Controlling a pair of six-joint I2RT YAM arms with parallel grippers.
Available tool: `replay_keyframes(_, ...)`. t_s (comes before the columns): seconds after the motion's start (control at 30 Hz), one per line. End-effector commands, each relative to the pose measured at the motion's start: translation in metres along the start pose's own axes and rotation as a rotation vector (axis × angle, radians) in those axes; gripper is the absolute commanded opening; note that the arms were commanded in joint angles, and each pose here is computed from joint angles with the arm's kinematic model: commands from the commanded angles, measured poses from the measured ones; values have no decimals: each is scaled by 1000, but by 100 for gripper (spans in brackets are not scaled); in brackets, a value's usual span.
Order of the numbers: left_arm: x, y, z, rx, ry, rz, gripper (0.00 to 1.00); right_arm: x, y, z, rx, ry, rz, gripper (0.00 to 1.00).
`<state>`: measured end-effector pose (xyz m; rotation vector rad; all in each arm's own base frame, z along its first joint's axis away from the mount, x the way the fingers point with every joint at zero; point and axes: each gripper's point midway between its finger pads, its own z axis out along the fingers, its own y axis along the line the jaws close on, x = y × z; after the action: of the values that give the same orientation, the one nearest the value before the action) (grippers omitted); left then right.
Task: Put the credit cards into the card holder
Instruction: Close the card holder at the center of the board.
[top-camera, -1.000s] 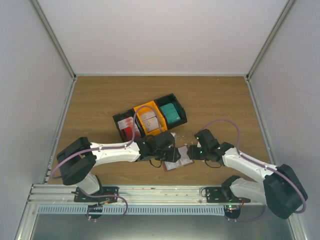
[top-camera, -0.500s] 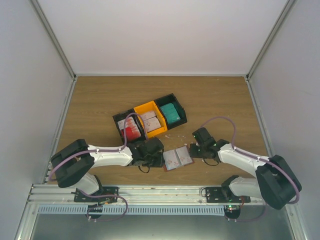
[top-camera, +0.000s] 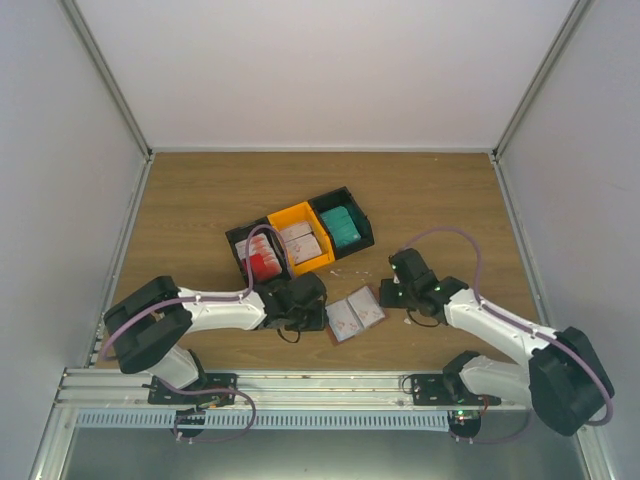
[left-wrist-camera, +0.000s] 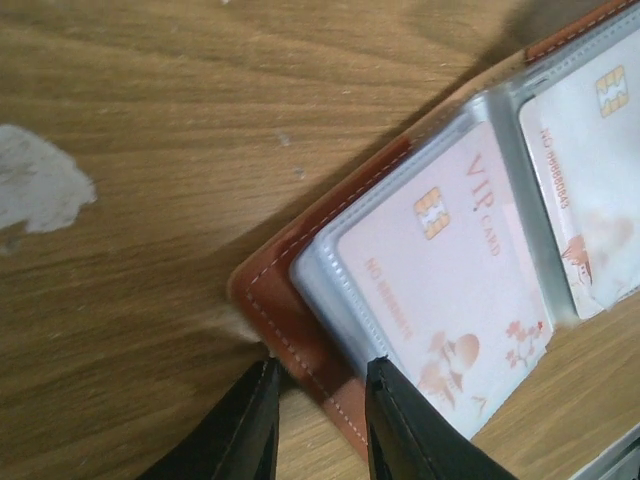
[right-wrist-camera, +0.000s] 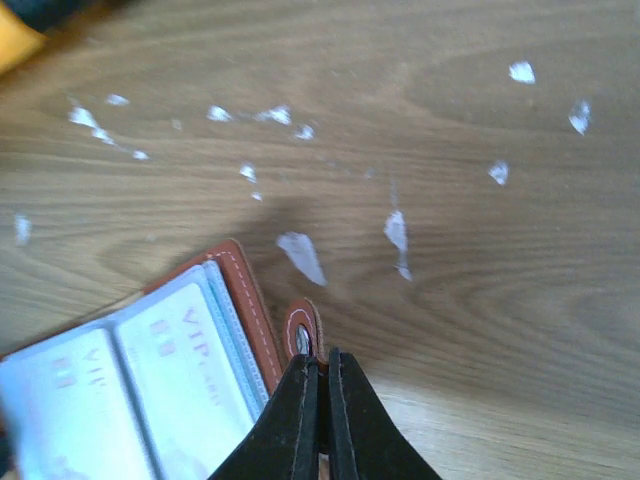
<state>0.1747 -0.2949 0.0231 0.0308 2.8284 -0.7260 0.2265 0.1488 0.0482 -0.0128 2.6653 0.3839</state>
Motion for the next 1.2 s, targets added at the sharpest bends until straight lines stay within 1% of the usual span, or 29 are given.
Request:
replay_keyframes(0.0,4,9,12,-27,24,-8,27,-11,21,-18,-88,-22,-29,0)
replay_keyframes(0.1,2,6,15,-9,21,3,26,-8,35,-24,-174,-14,-52,1)
replay_keyframes(0.27,-3,-4,27,24,27,23,21,1,61,-35,-330,29,-87,1)
replay_keyframes(0.37,-10,-9,35,39,11,19,19,13,75,-43,-446,70,-67,0)
replay_keyframes(0.5,-14,-23,43,112,3,25,18,23,86,-48,-563,72,-17,1)
replay_keyframes(0.6,-21,-34,49,147,-11,43,18,28,86,-41,-578,87,-9,1)
replay_keyframes(0.7,-27,-40,51,168,-30,39,18,35,80,-28,-552,106,2,0)
replay_keyframes(0.8,-29,-33,46,154,-66,21,18,42,73,-16,-530,122,17,0)
replay_keyframes(0.97,-33,-9,19,99,-167,-33,19,50,76,-4,-558,155,10,1)
replay_keyframes(1.0,-37,-6,10,90,-203,-45,19,51,78,-2,-569,163,4,1)
replay_keyframes(1.07,-39,1,0,72,-236,-62,21,53,81,2,-586,183,-8,1)
replay_keyframes(1.1,-40,3,-4,67,-250,-64,21,55,82,4,-591,197,-17,1)
replay_keyframes(1.17,-43,2,-12,66,-267,-55,22,58,82,9,-578,226,-32,9)
